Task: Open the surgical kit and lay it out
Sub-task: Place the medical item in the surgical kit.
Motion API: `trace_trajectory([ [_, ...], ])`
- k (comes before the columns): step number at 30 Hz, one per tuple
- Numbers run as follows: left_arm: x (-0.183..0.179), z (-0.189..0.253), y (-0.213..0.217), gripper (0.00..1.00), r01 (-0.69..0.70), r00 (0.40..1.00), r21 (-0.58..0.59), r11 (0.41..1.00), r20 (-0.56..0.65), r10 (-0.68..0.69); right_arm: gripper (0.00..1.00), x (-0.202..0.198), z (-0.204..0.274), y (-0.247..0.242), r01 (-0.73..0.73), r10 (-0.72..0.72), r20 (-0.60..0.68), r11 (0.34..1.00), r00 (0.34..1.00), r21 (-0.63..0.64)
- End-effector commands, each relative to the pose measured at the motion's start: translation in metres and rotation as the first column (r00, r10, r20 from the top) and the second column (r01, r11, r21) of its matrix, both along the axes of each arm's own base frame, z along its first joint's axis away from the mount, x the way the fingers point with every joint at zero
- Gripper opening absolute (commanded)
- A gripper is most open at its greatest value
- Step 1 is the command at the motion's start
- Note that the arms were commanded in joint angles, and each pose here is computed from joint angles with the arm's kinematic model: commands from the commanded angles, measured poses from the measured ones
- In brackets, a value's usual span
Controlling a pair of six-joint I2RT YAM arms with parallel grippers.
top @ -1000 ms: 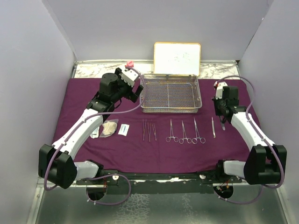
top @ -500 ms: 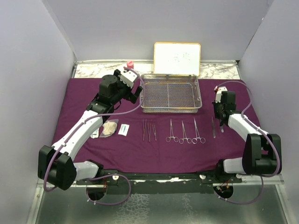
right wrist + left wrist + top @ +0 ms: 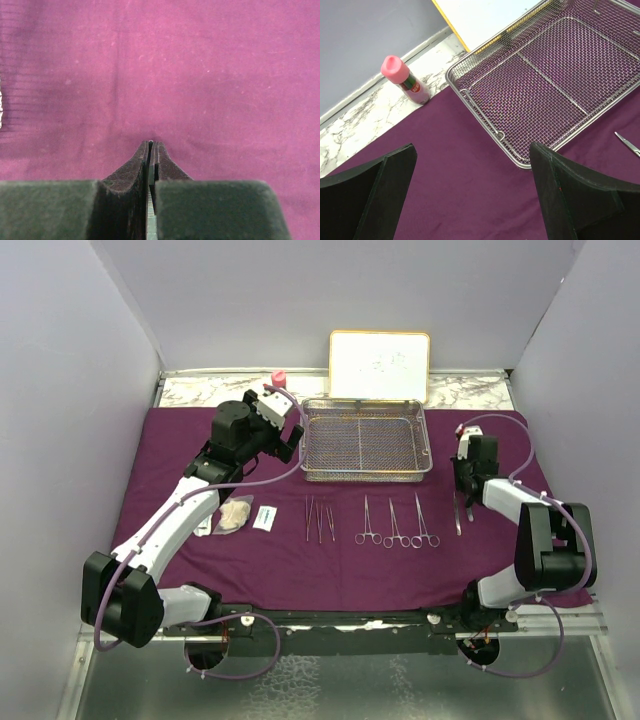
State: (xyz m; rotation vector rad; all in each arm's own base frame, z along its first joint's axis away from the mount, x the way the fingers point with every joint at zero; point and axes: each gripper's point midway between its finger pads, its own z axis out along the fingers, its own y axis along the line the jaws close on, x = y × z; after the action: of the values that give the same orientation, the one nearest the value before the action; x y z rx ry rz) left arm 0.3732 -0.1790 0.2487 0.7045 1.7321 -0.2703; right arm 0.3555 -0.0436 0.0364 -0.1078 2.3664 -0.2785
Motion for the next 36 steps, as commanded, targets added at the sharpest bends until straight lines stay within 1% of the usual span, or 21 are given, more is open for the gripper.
trace_trajectory([
  [1, -0.004, 0.011, -0.002, 0.99, 0.023, 0.999, -0.034, 0.999, 0.023, -0.022, 0.01, 0.009, 0.01, -0.012, 0.057, -0.055, 0.06, 0.998, 0.997, -0.032],
  [14, -0.004, 0.009, -0.003, 0.99, 0.029, 0.999, -0.028, 0.999, 0.022, -0.028, 0.01, 0.004, 0.0, -0.017, 0.052, -0.053, -0.01, 0.996, 0.999, -0.072],
  [20, -0.005, 0.009, -0.004, 0.99, 0.035, 0.999, -0.032, 0.999, 0.024, -0.034, 0.01, -0.001, -0.004, -0.011, 0.067, -0.068, -0.073, 0.997, 0.995, -0.027],
  [31, -0.006, 0.012, -0.003, 0.99, 0.035, 0.999, -0.035, 0.999, 0.033, -0.033, 0.01, -0.016, -0.015, -0.015, 0.082, -0.088, -0.137, 0.995, 0.987, -0.049],
  [36, -0.007, 0.013, -0.003, 0.99, 0.036, 0.999, -0.037, 0.999, 0.036, -0.034, 0.01, -0.017, -0.015, -0.015, 0.088, -0.093, -0.136, 0.995, 0.986, -0.048],
])
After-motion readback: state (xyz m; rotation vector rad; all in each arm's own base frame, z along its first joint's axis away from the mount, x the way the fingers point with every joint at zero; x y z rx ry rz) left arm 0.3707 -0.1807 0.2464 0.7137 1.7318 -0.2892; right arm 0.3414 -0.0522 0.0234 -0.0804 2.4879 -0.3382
